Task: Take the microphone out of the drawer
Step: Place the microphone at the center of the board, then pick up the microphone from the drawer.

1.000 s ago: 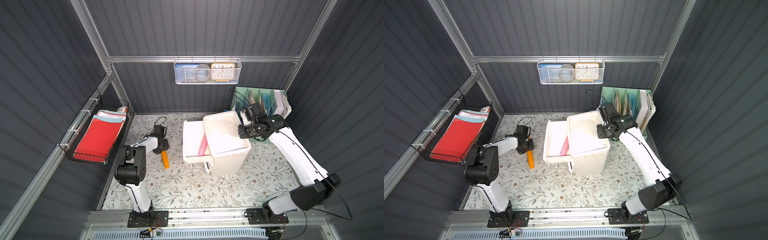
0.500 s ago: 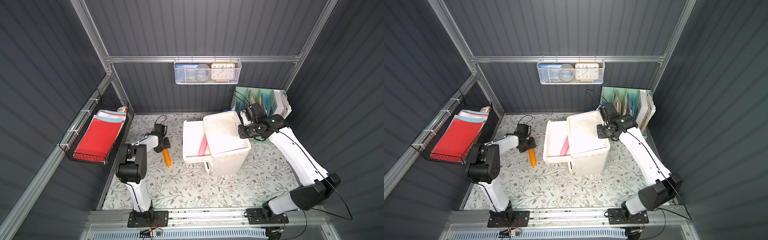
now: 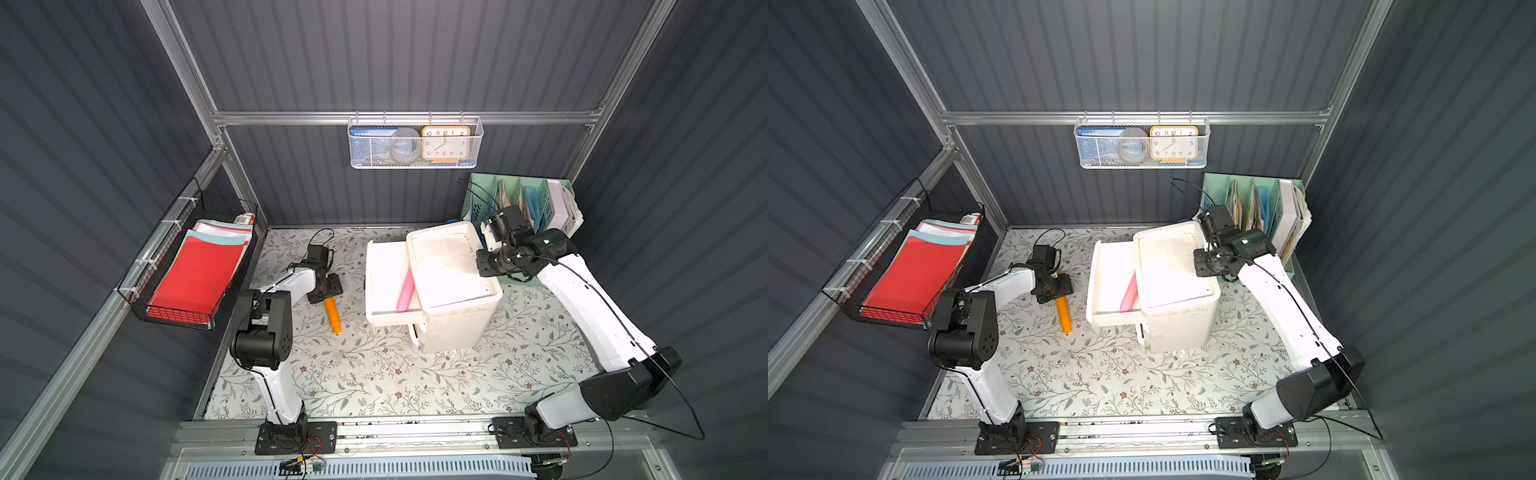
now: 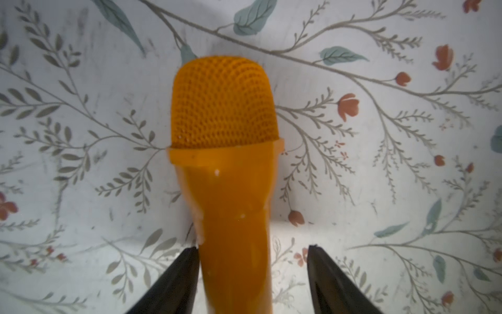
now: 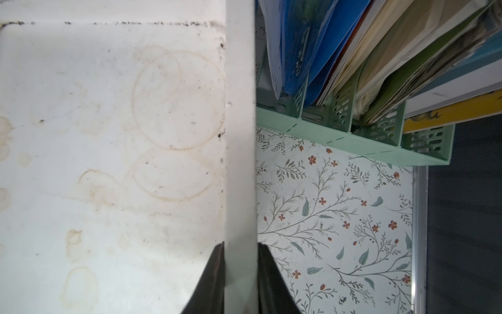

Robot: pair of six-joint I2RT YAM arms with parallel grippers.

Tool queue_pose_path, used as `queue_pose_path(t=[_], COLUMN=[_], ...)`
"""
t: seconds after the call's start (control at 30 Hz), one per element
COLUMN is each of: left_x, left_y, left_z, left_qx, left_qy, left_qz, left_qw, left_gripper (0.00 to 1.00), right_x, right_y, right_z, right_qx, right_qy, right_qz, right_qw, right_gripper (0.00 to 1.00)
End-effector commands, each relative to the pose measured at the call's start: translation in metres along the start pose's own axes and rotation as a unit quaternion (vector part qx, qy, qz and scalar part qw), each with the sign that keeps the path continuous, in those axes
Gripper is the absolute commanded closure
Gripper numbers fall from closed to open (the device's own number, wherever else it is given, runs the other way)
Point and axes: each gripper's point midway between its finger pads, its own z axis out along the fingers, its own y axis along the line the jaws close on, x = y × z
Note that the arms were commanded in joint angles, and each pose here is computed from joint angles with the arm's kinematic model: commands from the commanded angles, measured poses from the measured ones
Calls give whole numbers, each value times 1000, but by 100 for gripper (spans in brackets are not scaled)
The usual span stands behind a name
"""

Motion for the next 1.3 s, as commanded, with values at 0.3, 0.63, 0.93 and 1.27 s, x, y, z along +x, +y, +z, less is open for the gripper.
queue_pose_path(t=[0.3,0.63,0.93,1.27], left_x=[-61,-51,1,23], left_y=[-31,-88,-147,-175], left_z=[-140,-228,-243,-232], left_qx=[82,248,325,329], left_qy=[-139,-187,-134,-73], left_qz=[25,51,103,143], left_qw=[987,949,930,931], left_gripper=[31,31,31,34], right_x=[13,14,17,18], right_y=[-2,0,4,4], right_z=[22,23,27,29], right_qx=[9,4,-5,-5], right_qy=[46,49,53,56], right_qz=[-2,-4,1,1], right_qw=[999,999,999,998], right_gripper=[78,77,77,78])
